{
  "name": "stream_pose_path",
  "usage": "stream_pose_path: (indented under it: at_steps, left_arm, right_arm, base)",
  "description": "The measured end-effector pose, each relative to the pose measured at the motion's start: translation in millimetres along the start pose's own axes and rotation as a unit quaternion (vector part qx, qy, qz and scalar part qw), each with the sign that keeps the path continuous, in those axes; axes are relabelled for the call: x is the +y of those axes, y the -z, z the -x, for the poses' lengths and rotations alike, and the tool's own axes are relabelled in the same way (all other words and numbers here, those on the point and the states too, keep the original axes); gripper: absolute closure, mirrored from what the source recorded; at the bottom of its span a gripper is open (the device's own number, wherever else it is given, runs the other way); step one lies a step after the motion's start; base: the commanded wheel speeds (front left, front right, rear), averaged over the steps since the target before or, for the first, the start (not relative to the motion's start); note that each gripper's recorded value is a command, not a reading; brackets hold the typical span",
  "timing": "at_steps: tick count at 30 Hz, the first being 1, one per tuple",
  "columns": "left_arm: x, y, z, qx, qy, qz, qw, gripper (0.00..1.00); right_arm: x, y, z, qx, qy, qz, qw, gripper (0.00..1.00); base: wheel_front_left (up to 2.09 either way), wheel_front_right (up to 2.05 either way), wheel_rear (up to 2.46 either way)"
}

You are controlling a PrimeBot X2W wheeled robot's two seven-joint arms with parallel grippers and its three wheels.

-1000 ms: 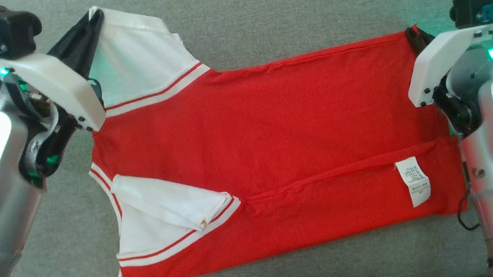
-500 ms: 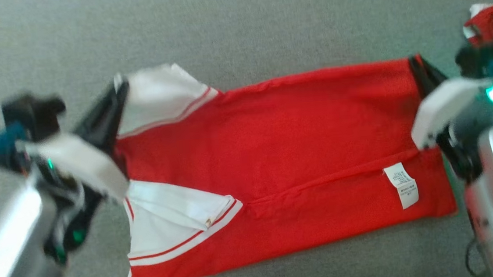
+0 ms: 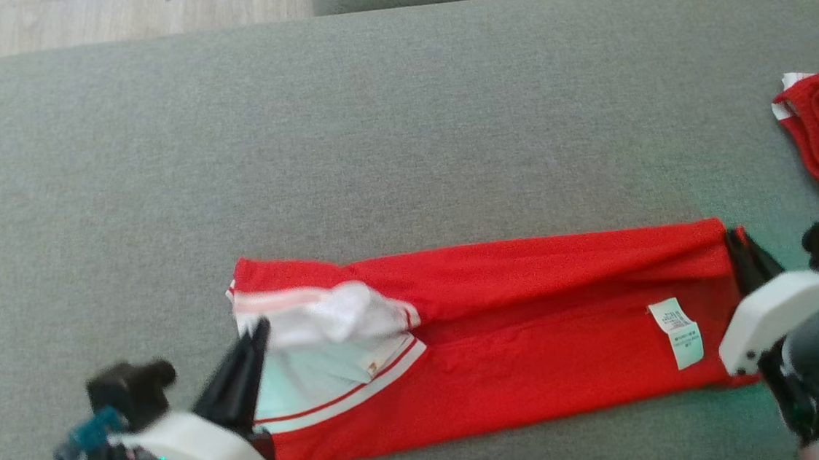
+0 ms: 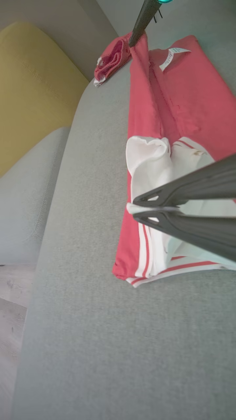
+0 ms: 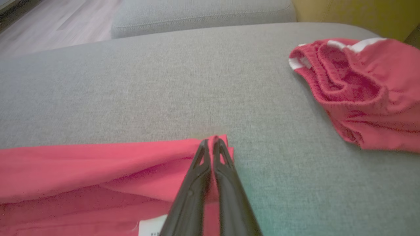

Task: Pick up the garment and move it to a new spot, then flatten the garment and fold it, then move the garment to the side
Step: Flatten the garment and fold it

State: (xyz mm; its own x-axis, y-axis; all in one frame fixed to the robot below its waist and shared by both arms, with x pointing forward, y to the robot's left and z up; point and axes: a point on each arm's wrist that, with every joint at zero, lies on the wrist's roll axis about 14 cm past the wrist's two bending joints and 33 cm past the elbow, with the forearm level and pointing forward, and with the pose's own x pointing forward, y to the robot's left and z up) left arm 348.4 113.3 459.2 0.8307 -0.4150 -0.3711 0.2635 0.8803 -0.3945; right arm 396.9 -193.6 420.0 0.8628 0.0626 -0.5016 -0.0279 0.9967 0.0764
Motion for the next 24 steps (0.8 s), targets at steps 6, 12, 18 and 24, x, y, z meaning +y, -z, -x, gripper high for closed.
stream_pose_path:
  at_steps: [6,12,18,24]
  left_arm:
    - [-1.5,32.9,9.3,0.024,-0.011,0.023,0.999,1.0]
    - [-1.0,53.3,9.8,0.038,-0.022,0.037,0.998,0.42]
    - [7.6,61.3,21.3,0.019,-0.051,0.056,0.997,0.0]
    - [25.3,36.0,28.0,-0.049,-0.098,0.052,0.993,0.0]
  right_arm:
    - [-2.2,17.8,11.7,0.019,0.008,-0.003,1.0,1.0]
    - [-2.8,17.9,16.4,0.011,0.015,-0.002,1.0,0.0]
    - [-15.1,27.9,30.3,0.016,0.033,-0.008,0.999,0.0]
    - [-18.2,25.7,36.1,0.023,0.039,-0.006,0.999,0.0]
  base:
    - [0.0,0.0,0.0]
    - [0.0,0.0,0.0]
    - [0.0,0.0,0.0]
    - [0.0,0.0,0.0]
